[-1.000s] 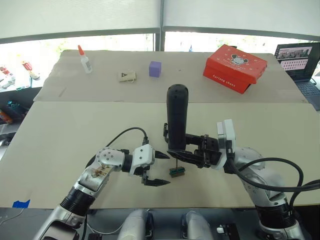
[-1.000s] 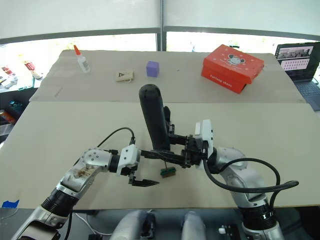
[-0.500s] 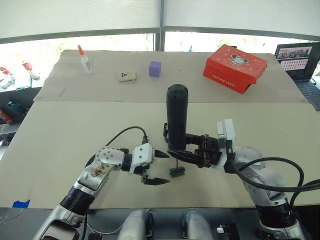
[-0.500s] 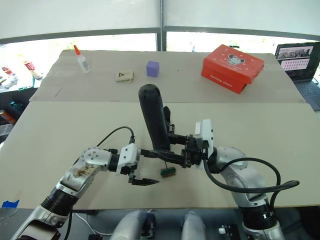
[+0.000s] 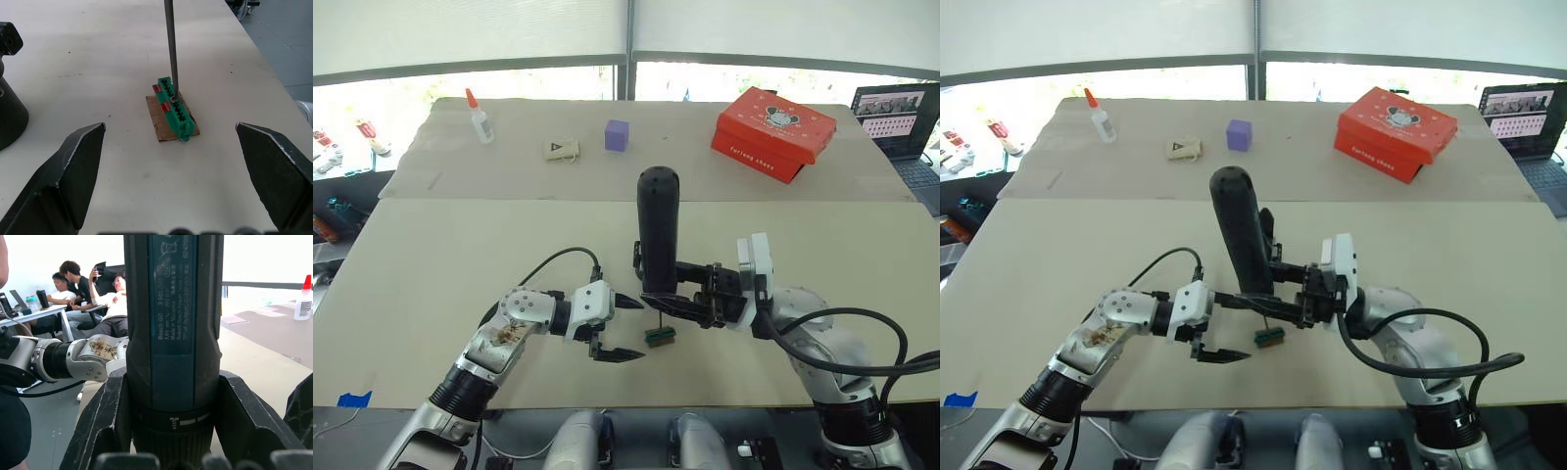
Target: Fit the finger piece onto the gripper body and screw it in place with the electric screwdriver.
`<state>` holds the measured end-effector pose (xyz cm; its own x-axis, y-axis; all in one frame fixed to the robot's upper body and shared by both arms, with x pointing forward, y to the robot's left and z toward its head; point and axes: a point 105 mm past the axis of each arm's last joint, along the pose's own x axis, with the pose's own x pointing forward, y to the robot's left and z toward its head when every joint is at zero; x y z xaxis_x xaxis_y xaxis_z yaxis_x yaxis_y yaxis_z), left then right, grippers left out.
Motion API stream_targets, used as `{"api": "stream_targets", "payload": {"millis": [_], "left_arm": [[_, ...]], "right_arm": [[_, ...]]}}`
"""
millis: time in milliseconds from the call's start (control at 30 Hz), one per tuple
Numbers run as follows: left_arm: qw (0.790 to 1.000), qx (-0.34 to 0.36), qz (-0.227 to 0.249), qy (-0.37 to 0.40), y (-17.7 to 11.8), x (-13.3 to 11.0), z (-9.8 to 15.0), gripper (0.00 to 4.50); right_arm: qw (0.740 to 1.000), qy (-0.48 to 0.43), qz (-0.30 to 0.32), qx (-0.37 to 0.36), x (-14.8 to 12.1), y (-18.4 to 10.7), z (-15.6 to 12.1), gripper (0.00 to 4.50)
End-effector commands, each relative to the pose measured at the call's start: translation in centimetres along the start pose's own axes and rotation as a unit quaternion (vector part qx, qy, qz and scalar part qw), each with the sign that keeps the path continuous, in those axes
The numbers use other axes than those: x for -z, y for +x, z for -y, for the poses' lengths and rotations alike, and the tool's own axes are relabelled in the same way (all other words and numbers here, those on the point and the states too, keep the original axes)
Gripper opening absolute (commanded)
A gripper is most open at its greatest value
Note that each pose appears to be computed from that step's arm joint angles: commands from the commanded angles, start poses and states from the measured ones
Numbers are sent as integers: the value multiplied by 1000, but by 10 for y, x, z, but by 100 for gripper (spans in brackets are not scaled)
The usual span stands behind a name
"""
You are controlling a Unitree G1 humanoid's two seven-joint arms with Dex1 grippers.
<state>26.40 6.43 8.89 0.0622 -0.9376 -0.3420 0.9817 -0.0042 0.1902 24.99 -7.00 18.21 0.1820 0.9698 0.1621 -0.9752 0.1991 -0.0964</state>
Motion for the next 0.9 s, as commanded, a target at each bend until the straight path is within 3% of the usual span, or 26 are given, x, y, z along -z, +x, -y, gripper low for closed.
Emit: {"api": "stream_targets", "payload": {"millis": [33, 900], "left_arm": [[1000, -7, 8, 14, -3, -8, -5, 450], [1000, -15, 5, 15, -5, -8, -9, 450]], "right_arm": [[999, -32, 30, -17, -19, 4, -3, 192], [999, -20, 21, -21, -12, 4, -7, 192]]}}
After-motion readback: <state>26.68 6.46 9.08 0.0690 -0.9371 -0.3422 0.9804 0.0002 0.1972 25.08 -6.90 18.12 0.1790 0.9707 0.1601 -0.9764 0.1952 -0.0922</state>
